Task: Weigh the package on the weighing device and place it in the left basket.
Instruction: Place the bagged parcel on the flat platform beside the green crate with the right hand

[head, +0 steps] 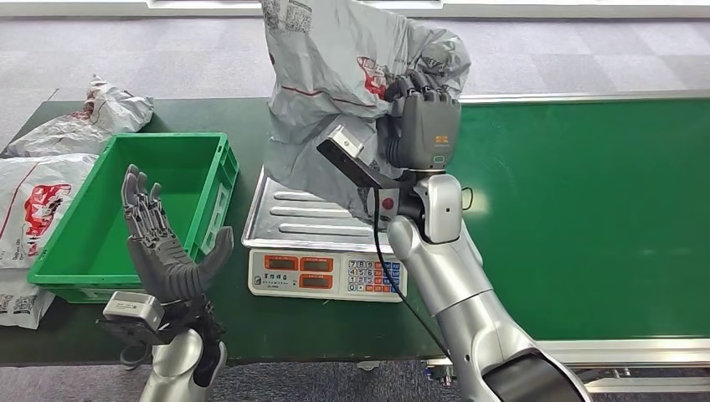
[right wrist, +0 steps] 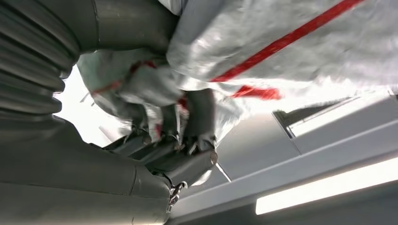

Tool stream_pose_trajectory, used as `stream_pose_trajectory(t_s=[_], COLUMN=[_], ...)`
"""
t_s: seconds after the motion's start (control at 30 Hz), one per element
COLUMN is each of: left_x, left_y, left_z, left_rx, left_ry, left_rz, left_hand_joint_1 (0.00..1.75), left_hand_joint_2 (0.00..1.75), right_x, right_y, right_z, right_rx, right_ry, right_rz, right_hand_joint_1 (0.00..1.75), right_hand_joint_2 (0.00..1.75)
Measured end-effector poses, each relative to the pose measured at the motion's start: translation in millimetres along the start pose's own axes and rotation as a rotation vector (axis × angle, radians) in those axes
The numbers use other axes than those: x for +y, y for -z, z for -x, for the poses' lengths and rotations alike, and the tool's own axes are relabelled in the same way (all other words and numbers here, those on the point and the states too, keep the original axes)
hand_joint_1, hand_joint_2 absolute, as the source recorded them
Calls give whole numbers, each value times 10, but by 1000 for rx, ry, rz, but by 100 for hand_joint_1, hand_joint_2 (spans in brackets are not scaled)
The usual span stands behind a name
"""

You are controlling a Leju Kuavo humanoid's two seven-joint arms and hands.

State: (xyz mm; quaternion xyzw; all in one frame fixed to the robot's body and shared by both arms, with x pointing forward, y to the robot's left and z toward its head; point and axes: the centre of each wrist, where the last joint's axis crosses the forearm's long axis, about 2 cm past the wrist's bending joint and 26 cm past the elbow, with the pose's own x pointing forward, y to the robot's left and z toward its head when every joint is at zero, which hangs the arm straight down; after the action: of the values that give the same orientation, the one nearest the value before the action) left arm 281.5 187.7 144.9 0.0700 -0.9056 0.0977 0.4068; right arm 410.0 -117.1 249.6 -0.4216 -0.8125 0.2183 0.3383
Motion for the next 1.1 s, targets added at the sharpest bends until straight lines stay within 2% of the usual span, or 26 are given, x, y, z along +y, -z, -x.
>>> stream_pose_trajectory(t_s=[0.37, 0.87, 1.1], left_x=[17, 16, 25], left_y=[-11, -7, -31], left_z=[3, 3, -6], left_rx=[-6, -8, -15], left_ry=[15, 17, 31], left_rz=[15, 17, 36], left_hand_joint_1=[0, 0, 0], left_hand_joint_2=[175, 175, 175], right_x=[148, 184, 207], right_y=[-123, -164, -250], right_z=[64, 88, 151], right_rx=[44, 54, 58], right_ry=[57, 58, 116], right_rz=[-124, -155, -227], right_hand_joint_1=[0, 0, 0], right_hand_joint_2=[175, 175, 175])
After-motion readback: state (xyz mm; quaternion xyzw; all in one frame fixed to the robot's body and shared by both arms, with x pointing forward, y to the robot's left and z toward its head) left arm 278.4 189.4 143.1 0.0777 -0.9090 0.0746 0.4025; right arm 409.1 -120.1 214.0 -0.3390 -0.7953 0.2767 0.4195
